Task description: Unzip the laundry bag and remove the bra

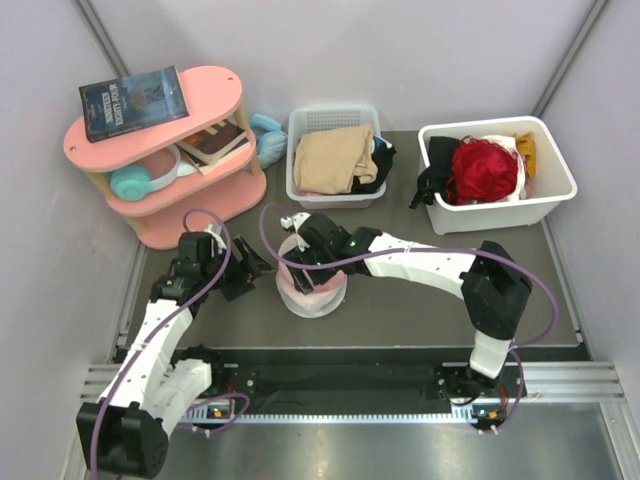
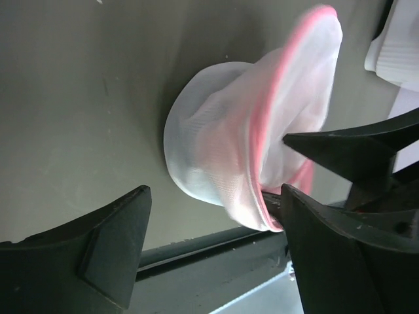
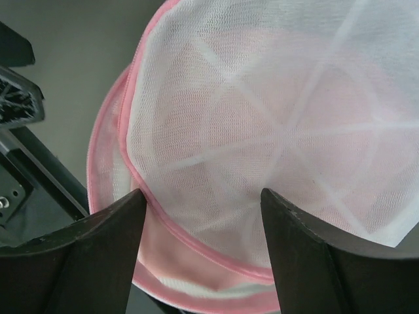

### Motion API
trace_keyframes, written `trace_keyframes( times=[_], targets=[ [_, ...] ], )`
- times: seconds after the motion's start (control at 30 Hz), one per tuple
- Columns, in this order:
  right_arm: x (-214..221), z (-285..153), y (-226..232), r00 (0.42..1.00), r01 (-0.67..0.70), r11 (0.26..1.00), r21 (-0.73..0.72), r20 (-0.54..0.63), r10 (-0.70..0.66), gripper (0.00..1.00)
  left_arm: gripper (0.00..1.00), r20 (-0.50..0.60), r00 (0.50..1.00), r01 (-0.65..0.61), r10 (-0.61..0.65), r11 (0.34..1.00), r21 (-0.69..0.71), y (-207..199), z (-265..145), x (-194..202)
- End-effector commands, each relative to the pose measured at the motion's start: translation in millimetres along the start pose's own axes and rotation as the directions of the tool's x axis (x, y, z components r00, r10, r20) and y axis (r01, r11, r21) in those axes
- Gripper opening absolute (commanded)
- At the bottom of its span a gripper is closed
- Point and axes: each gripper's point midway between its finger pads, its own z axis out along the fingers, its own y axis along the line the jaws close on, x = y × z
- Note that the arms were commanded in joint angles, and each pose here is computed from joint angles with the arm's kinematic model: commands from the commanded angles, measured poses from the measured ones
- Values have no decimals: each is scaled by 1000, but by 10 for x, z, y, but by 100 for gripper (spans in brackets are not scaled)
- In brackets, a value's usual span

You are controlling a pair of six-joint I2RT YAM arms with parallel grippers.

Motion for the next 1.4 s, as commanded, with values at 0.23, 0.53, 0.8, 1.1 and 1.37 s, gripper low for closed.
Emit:
trace_keyframes(
  times=[0.23,0.53,0.8,1.1,1.37],
  targets=[
    [55,-14,207,997,-42,999,-18,61,43,70,75,-47,998,55,-49,991,125,-95,165,103],
    [88,84,225,997,-54,998,-21,54,55,25,71,-45,997,72,-66,985,160,-83,234,146],
    [107,52,228,995,-75,997,-26,62,76,0,39,-74,996,65,-54,985,161,-41,253,233],
    [124,21,158,993,-96,995,14,65,94,0,18,-91,995,60,-43,979,194,-33,191,350],
    [-47,-170,314,992,-70,998,-7,100,71,16,0,-87,996,12,15,955,297,-127,123,431]
  ],
)
